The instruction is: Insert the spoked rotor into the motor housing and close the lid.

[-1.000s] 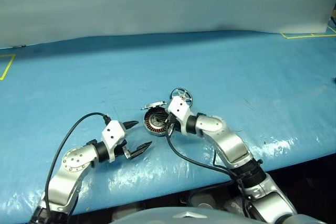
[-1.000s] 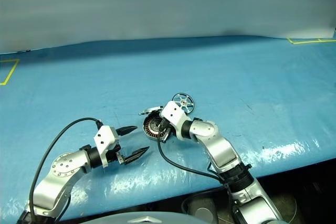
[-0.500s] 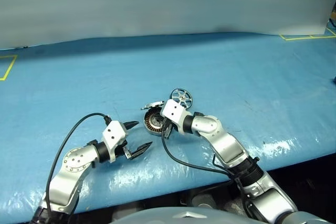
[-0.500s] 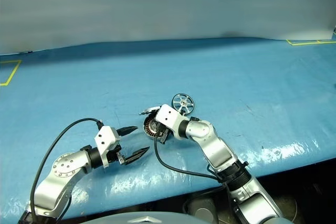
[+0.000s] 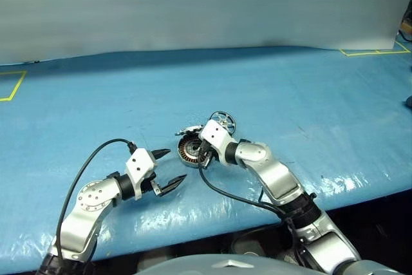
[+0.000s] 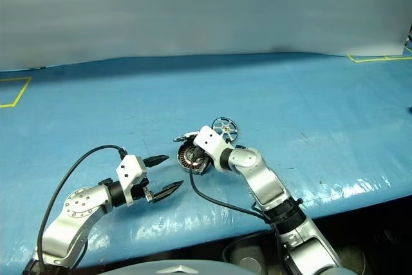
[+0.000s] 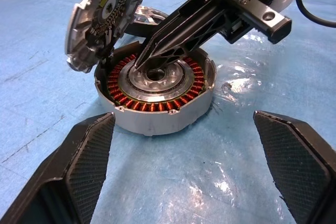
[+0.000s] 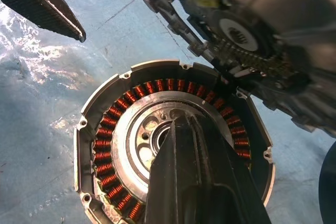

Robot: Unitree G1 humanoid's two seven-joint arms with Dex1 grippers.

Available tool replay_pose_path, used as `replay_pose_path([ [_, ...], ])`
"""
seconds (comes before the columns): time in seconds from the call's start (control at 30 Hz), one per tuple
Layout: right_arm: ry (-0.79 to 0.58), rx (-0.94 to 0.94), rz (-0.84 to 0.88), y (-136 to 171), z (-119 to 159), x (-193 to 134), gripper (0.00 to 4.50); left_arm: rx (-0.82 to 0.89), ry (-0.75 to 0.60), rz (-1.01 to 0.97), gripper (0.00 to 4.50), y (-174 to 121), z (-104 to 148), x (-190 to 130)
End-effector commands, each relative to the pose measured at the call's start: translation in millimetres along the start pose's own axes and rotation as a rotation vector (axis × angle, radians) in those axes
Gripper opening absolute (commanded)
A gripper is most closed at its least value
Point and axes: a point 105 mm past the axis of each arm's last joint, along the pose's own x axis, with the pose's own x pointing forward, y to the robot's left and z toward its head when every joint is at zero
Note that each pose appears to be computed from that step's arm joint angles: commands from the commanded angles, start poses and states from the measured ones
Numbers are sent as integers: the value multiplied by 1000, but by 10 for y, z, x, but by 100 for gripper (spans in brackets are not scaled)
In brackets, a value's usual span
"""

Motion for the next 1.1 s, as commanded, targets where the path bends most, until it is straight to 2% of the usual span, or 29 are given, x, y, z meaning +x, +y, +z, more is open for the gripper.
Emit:
replay_pose_path([
  [0.03, 143, 79, 65, 143, -359, -28, 2, 33, -25, -11, 450, -1, 69, 5],
  [0.1, 186, 53, 37, 102, -421, -32, 2, 35, -24, -11, 450, 1, 67, 7],
  [0.27, 185, 193, -47, -16, -412, -13, 2, 38, -28, -14, 450, -5, 69, 18],
  [0.53, -292, 291, 144, 143, 455, -213, 2, 37, -29, -18, 450, -12, 70, 37],
  [0.8, -424, 314, 134, 35, 693, -368, 2, 38, -32, -14, 450, -14, 78, 41],
  [0.9, -380, 252, 173, 118, 625, -474, 2, 25, -48, -5, 450, -13, 101, 25],
  [0.97, -271, 176, 181, 179, 414, -559, 2, 18, -59, -4, 450, -16, 128, 5],
  [1.1, -159, 173, 16, -118, 102, -808, 2, -1, -81, -24, 450, -57, 190, -30],
])
